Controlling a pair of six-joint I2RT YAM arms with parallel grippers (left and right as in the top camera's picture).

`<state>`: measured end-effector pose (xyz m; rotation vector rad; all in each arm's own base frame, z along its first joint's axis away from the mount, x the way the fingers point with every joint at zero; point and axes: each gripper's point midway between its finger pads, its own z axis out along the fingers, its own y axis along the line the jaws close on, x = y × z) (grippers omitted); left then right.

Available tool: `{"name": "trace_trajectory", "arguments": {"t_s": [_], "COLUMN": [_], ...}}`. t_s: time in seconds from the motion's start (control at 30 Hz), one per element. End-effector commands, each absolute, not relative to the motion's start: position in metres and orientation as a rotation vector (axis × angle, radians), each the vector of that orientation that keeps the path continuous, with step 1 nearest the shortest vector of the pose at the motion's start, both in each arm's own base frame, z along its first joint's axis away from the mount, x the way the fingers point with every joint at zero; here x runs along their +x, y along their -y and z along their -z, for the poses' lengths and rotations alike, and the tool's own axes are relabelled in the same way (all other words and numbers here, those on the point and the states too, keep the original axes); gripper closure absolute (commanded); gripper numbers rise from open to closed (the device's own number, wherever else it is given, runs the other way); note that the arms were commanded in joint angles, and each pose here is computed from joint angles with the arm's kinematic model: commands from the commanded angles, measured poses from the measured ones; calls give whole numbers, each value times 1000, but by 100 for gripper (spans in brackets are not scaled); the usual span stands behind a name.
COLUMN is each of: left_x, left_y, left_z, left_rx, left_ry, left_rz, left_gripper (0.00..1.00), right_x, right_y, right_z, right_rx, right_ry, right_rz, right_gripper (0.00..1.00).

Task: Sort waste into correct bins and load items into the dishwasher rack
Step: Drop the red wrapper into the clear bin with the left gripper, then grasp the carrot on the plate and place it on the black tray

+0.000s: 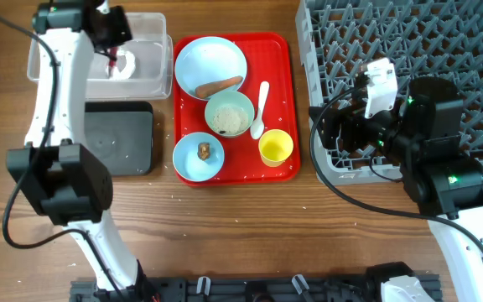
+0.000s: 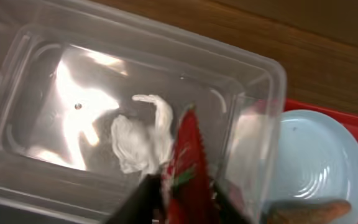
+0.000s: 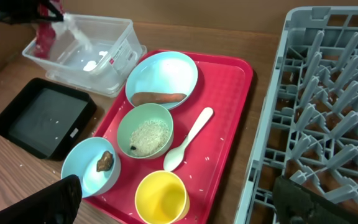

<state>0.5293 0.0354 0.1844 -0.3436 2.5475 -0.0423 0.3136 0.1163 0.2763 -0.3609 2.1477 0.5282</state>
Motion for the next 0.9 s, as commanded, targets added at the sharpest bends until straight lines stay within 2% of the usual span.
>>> {"name": "trace_trajectory", "arguments": {"t_s": [0.0, 0.03, 0.23, 0.33, 0.43, 0.53, 0.63, 0.87], "left_x": [533, 535, 539, 537, 524, 508, 502, 502], "left_y": [-42, -42, -33, -6, 59, 106, 136, 172], "left_z": [-153, -153, -173, -183, -190, -183, -167, -111], "left_rx": [-368, -366, -326, -154, 167, 442, 645, 841], "left_ry": [-2600, -2592, -2543, -2544, -2540, -2548, -2550, -2584], "left_rz": [19, 20, 44, 169, 424, 433, 291, 256], "left_gripper": [6, 0, 0, 0, 2, 2, 0, 1], "right_x": [315, 315, 315, 315, 315, 315, 315, 313], "right_y": [-120, -120, -120, -120, -120, -120, -120, -120], "right_z": [-286, -286, -286, -286, -286, -285, -285, -282], "right_rx": [-348, -349, -348, -349, -349, -349, -349, -347], "right_ry": [-2129, -2129, -2130, -2129, -2129, -2130, -2131, -2146], "right_rz": [-560, -561, -561, -560, -560, -560, -560, -562], "right_gripper": [0, 0, 0, 0, 0, 0, 0, 0]}}
